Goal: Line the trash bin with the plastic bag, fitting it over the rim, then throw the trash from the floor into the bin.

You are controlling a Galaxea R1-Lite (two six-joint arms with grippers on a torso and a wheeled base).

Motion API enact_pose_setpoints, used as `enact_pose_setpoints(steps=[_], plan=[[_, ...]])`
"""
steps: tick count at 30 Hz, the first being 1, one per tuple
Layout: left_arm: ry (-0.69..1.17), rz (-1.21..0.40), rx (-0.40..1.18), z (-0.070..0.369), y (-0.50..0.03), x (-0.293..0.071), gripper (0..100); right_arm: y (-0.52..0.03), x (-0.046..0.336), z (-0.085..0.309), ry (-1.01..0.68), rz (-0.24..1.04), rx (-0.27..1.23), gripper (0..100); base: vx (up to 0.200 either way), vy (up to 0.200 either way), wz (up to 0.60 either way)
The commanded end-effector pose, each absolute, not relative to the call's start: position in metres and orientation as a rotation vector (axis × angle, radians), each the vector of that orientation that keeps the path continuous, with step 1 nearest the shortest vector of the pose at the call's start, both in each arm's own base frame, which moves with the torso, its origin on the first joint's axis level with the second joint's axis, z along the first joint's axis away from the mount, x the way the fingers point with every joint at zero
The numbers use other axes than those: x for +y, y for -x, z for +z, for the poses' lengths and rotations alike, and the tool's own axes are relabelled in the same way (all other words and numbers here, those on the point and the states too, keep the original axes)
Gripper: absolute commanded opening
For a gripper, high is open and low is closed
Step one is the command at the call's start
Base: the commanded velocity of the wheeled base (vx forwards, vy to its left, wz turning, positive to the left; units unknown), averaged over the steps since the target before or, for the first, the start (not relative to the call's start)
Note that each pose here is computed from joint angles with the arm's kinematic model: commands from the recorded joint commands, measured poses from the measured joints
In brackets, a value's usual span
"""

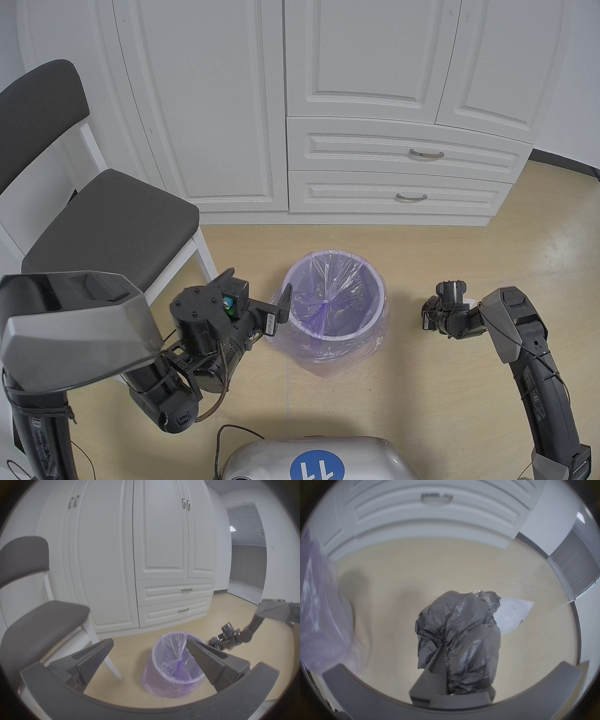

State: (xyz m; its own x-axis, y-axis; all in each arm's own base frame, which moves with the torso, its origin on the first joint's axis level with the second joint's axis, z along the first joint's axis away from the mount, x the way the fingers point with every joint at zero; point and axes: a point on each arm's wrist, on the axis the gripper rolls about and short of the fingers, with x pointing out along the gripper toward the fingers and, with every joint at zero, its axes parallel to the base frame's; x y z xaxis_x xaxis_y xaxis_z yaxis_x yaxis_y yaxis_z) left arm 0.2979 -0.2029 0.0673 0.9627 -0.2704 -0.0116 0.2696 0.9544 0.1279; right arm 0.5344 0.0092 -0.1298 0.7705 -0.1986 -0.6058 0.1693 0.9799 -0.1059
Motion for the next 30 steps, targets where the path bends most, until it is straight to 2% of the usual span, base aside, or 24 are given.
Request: enact_pose_setpoints(steps=[1,13,17,22,30], plan=[[-0.098,-0.26,-0.169,0.137,-0.268,-0.184,100,-0.541,0.022,-0.123,-0.055,-0.212,0.524,0,0.0,0.0,0.0],[-0.161,-0.211,-0.309,0.187,-0.235,-0.154,100,-0.545,0.025,-0.116,-0.113,-0.251,0.406,0,0.0,0.0,0.0],[-0.196,-0.172,-0.313,0.188,-0.237,-0.144,100,-0.545,0.025,-0.117,-0.103,-0.268,0.409,0,0.0,0.0,0.0],[-0.324,-0.02,-0.293,0.186,-0.258,-0.112,100,-0.545,0.028,-0.117,-0.094,-0.272,0.4,0,0.0,0.0,0.0],[-0.327,0.007,-0.318,0.194,-0.254,-0.105,100,-0.547,0.028,-0.111,-0.062,-0.277,0.34,0,0.0,0.0,0.0]])
